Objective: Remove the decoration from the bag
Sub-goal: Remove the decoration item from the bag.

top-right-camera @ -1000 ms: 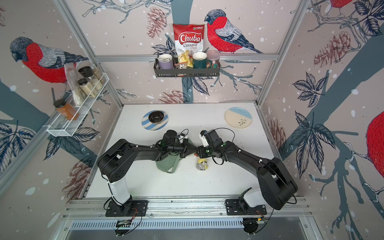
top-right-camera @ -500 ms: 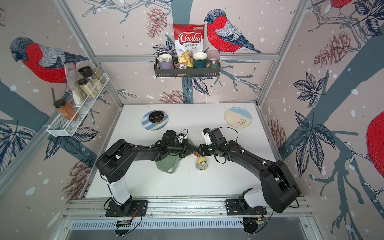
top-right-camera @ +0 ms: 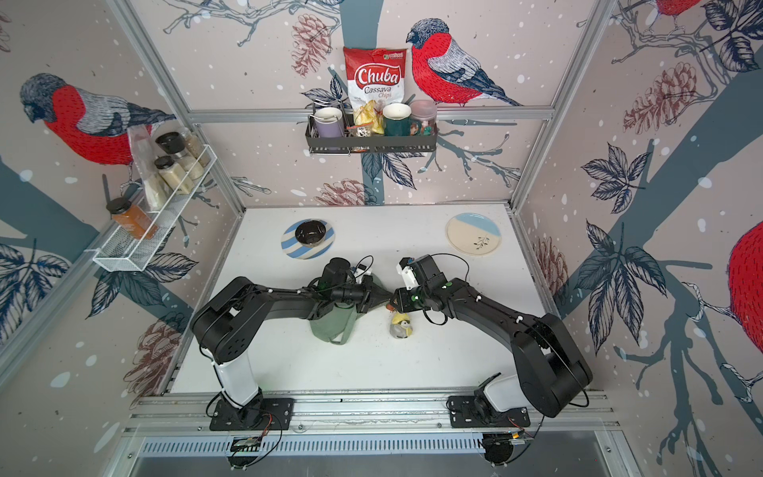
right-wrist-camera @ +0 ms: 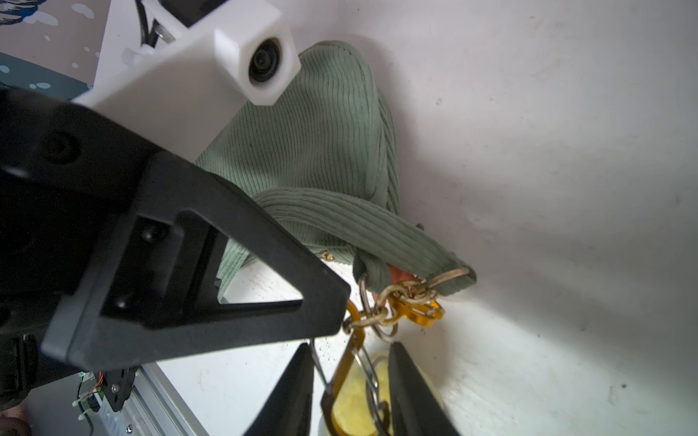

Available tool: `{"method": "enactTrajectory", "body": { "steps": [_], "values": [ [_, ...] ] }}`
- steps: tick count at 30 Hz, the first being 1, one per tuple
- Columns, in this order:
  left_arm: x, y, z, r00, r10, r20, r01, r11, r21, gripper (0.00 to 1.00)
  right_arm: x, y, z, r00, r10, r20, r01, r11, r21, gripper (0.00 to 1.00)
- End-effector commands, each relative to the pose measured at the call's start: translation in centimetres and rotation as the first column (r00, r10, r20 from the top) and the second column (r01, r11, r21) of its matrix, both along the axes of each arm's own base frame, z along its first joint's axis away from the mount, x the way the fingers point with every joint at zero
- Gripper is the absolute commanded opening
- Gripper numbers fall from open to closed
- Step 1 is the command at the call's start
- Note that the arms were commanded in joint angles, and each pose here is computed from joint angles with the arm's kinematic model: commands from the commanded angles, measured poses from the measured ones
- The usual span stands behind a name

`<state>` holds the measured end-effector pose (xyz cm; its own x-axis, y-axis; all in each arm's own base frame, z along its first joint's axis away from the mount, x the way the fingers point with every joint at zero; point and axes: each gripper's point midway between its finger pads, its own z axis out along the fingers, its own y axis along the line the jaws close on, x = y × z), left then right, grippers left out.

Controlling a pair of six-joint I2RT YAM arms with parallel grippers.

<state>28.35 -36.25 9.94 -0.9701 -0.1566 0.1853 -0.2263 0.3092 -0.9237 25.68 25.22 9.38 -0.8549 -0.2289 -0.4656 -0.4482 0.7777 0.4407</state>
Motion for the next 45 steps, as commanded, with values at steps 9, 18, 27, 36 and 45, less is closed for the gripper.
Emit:
{"method": "enactTrajectory", "body": {
  "steps": [9,18,27,36,45],
  "values": [
    [0.1,-0.2,1.1,1.0,-0.005,0.028,0.006,0.999,-0.033,0.0,0.3,-1.5,-0.7,0.999,-0.034,0.005,0.034,0.995,-0.092,0.11],
    [0.2,-0.4,1.7,0.999,-0.007,0.04,0.009,0.998,-0.059,0.01,0.6,-1.5,-0.4,0.999,-0.03,0.019,0.032,0.994,-0.1,0.07],
    [1.8,1.4,2.5,0.985,-0.009,0.172,0.008,1.0,0.008,0.37,0.3,-2.7,-0.5,1.0,0.006,0.024,-0.001,0.984,-0.179,0.04],
    [1.3,2.9,-1.6,0.913,-0.221,0.343,0.077,0.919,0.387,0.38,1.3,-5.1,-2.1,0.998,-0.058,-0.009,0.051,0.931,-0.36,0.01],
    [1.7,1.8,-4.5,0.951,-0.109,0.289,0.008,0.944,0.331,0.36,2.2,-5.0,-3.5,0.976,-0.204,-0.075,0.16,0.908,-0.387,0.0]
  ]
}}
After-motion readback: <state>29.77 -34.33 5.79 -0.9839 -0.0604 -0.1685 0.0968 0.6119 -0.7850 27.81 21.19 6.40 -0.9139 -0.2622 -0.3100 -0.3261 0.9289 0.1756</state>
